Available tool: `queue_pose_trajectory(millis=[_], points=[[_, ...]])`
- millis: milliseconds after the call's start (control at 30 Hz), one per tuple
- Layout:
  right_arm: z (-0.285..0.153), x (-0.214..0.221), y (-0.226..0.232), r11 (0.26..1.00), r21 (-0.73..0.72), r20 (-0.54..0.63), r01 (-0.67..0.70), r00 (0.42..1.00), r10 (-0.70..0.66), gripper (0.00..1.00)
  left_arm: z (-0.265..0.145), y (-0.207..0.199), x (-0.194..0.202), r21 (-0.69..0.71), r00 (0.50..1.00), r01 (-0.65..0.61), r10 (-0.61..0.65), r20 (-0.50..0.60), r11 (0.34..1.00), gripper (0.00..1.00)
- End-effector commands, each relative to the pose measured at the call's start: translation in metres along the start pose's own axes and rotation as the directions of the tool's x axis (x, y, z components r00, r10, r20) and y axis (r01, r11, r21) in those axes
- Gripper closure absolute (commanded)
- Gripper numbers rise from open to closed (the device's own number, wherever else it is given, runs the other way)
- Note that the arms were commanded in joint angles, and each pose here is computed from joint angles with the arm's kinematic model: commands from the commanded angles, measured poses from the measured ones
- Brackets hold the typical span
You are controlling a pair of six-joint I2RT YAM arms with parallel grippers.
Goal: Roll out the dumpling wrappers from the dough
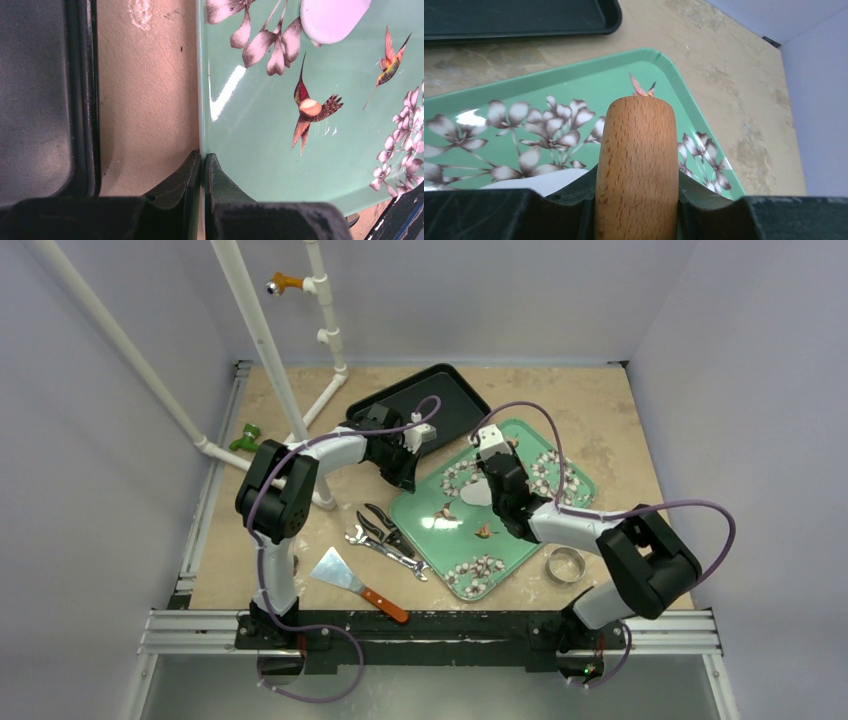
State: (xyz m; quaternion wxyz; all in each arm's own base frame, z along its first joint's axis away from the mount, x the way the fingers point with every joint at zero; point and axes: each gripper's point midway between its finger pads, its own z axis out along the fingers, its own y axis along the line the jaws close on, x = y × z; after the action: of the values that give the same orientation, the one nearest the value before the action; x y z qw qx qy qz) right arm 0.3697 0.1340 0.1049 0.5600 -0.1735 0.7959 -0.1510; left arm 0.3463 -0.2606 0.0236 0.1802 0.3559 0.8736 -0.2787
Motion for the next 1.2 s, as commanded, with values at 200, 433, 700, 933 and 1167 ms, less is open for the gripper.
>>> queue_pose_trajectory(millis=[200,433,700,933,1167], points=[[-0.023,0.011,-0.014,0.998,-0.032,-0.116,0.047,0.992,-0.051,1.0,-0.004,0.01,-0.004,-0.019,1.0,-0.009,0.01,0.014,1.0,1.0],[-0.051,-0.079,0.026,0.98,-0.187,0.091,-0.073,0.992,0.091,1.0,-0.003,0.01,-0.004,-0.019,1.0,-0.011,0.011,0.015,1.0,1.0],[-0.039,-0.06,0.069,0.965,-0.246,0.048,-0.095,0.993,0.11,1.0,-0.004,0.01,-0.004,-0.02,1.0,-0.01,0.011,0.016,1.0,1.0],[-0.035,-0.003,0.035,0.994,-0.106,-0.032,0.008,0.999,-0.012,1.0,-0.004,0.01,-0.004,-0.019,1.0,-0.008,0.009,0.014,1.0,1.0],[-0.032,0.043,0.001,0.999,-0.026,-0.133,0.027,0.991,-0.03,1.0,-0.004,0.01,-0.004,-0.019,1.0,-0.009,0.009,0.016,1.0,1.0]])
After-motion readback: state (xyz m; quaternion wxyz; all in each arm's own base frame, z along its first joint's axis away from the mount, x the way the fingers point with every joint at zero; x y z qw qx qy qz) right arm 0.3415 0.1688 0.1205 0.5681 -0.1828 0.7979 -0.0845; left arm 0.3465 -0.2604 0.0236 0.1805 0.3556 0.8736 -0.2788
